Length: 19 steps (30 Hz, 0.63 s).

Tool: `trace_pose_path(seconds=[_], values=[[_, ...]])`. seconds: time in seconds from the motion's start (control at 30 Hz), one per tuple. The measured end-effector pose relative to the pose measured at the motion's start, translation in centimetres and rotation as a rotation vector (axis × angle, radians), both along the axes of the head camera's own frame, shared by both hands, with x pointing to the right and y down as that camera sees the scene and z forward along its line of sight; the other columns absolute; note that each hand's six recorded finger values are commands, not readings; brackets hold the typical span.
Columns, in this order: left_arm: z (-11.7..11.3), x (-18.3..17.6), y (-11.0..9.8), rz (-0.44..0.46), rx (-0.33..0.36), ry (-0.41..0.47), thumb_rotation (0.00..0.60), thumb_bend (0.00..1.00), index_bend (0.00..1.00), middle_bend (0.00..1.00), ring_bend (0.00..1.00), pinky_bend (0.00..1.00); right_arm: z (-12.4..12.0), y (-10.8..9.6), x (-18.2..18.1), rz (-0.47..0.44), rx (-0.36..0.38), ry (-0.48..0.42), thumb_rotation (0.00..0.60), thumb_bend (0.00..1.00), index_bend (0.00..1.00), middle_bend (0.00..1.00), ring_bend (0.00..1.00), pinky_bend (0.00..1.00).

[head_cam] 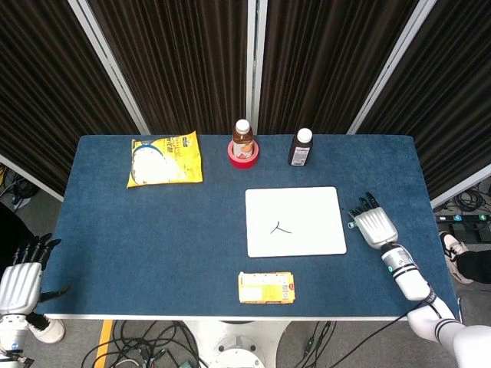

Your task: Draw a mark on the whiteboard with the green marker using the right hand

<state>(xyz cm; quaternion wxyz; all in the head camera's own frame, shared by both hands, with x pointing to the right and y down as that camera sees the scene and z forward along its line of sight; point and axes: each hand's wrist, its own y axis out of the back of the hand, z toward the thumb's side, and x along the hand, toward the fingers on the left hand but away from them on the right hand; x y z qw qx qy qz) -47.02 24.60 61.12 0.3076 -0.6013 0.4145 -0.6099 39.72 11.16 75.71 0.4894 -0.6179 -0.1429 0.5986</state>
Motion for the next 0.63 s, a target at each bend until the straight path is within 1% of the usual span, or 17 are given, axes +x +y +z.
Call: trace_pose_path(seconds=[0.07, 0.13, 0.23, 0.33, 0.43, 0.47, 0.53, 0.57, 0.63], values=[[0.0, 0.0, -0.1, 0.001, 0.002, 0.003, 0.6, 0.1, 0.16, 0.06, 0.01, 0.0, -0.5, 0.2, 0.2, 0.016, 0.006, -0.017, 0.6, 0.54, 0.12, 0.26, 0.02, 0.0], [-0.1, 0.0, -0.1, 0.003, 0.007, 0.002, 0.6, 0.1, 0.16, 0.06, 0.01, 0.0, -1.3, 0.4, 0.3, 0.037, 0.02, -0.045, 0.6, 0.54, 0.12, 0.25, 0.02, 0.0], [-0.2, 0.0, -0.3, 0.006, 0.018, 0.001, 0.6, 0.1, 0.16, 0.06, 0.01, 0.0, -3.5, 0.8, 0.5, 0.092, 0.059, -0.119, 0.6, 0.54, 0.11, 0.22, 0.01, 0.0], [-0.1, 0.2, -0.5, 0.015, 0.032, 0.002, 0.6, 0.1, 0.16, 0.06, 0.01, 0.0, -6.3, 1.7, 0.9, 0.173, 0.095, -0.216, 0.6, 0.52, 0.1, 0.19, 0.01, 0.0], [-0.2, 0.4, -0.8, 0.024, 0.05, 0.0, 0.6, 0.1, 0.16, 0.06, 0.01, 0.0, -10.0, 2.9, 1.6, 0.271, 0.129, -0.319, 0.6, 0.5, 0.1, 0.17, 0.01, 0.0], [-0.2, 0.4, -0.9, 0.027, 0.059, -0.002, 0.6, 0.1, 0.16, 0.06, 0.01, 0.0, -11.6, 3.5, 2.0, 0.313, 0.143, -0.359, 0.6, 0.5, 0.1, 0.17, 0.01, 0.0], [-0.2, 0.6, -1.1, 0.031, 0.066, -0.004, 0.6, 0.1, 0.16, 0.06, 0.01, 0.0, -14.2, 4.5, 2.8, 0.378, 0.16, -0.417, 0.6, 0.5, 0.1, 0.16, 0.01, 0.0], [-0.1, 0.6, -1.2, 0.035, 0.068, -0.004, 0.6, 0.1, 0.16, 0.06, 0.01, 0.0, -15.9, 5.2, 3.4, 0.42, 0.172, -0.453, 0.6, 0.5, 0.1, 0.16, 0.01, 0.0], [-0.1, 0.7, -1.2, 0.039, 0.069, -0.006, 0.6, 0.1, 0.16, 0.06, 0.01, 0.0, -18.4, 6.2, 4.5, 0.471, 0.196, -0.5, 0.6, 0.5, 0.1, 0.16, 0.01, 0.0]])
